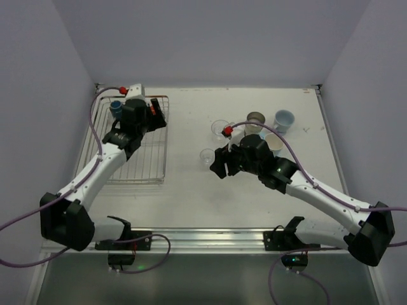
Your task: Unload the cups from the dish rack
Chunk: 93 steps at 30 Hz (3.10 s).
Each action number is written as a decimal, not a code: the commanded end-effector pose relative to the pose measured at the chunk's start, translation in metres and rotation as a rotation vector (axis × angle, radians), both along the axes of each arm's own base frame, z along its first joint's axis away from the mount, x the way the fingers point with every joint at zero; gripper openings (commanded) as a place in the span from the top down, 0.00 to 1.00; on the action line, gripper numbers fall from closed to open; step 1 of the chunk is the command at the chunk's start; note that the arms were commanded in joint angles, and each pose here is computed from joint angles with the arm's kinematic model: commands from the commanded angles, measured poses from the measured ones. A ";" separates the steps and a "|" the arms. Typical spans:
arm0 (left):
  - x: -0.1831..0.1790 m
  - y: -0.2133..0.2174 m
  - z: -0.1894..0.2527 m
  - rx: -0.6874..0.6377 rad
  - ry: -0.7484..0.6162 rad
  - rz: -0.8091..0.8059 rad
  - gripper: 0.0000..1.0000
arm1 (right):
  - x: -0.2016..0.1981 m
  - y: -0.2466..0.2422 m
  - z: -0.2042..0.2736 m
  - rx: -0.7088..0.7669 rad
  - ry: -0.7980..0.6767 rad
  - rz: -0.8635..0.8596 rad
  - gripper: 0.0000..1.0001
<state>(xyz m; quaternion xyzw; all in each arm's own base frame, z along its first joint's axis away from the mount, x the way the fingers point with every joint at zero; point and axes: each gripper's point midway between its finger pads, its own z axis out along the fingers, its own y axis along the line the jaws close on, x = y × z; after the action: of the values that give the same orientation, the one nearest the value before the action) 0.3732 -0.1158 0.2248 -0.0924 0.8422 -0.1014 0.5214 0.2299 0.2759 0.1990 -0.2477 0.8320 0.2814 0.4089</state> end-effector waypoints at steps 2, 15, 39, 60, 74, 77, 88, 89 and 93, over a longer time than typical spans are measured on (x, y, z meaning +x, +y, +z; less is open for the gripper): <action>0.075 0.022 0.030 -0.077 -0.082 0.067 0.24 | 0.002 -0.005 0.024 0.131 -0.091 -0.058 0.37; 0.165 0.050 -0.036 0.088 0.067 0.000 0.27 | -0.003 -0.013 0.028 0.171 -0.120 -0.077 0.37; 0.203 0.042 -0.121 0.153 0.144 -0.160 0.26 | 0.001 -0.012 0.020 0.145 -0.113 -0.082 0.37; 0.204 0.058 -0.073 0.172 0.026 -0.065 1.00 | 0.003 -0.007 0.021 0.147 -0.102 -0.075 0.37; 0.171 0.051 0.017 0.018 -0.108 -0.046 1.00 | -0.009 0.019 0.054 0.331 -0.039 -0.008 0.35; 0.147 0.040 0.033 -0.074 -0.127 -0.073 1.00 | -0.008 0.032 0.069 0.411 -0.027 0.014 0.33; -0.002 -0.040 0.070 -0.609 -0.182 -0.370 1.00 | 0.001 0.070 0.103 0.597 -0.044 0.108 0.24; -0.023 -0.051 0.072 -0.635 -0.216 -0.416 1.00 | 0.001 0.072 0.107 0.615 -0.062 0.121 0.22; -0.068 -0.079 0.076 -0.765 -0.231 -0.503 1.00 | 0.005 0.082 0.103 0.609 -0.076 0.153 0.22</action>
<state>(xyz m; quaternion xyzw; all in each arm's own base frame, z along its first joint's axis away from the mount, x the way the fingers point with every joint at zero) 0.3363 -0.1661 0.2601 -0.0822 0.7419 -0.4382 0.5007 0.2332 0.3446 0.2571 -0.1692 0.7312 0.4966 0.4360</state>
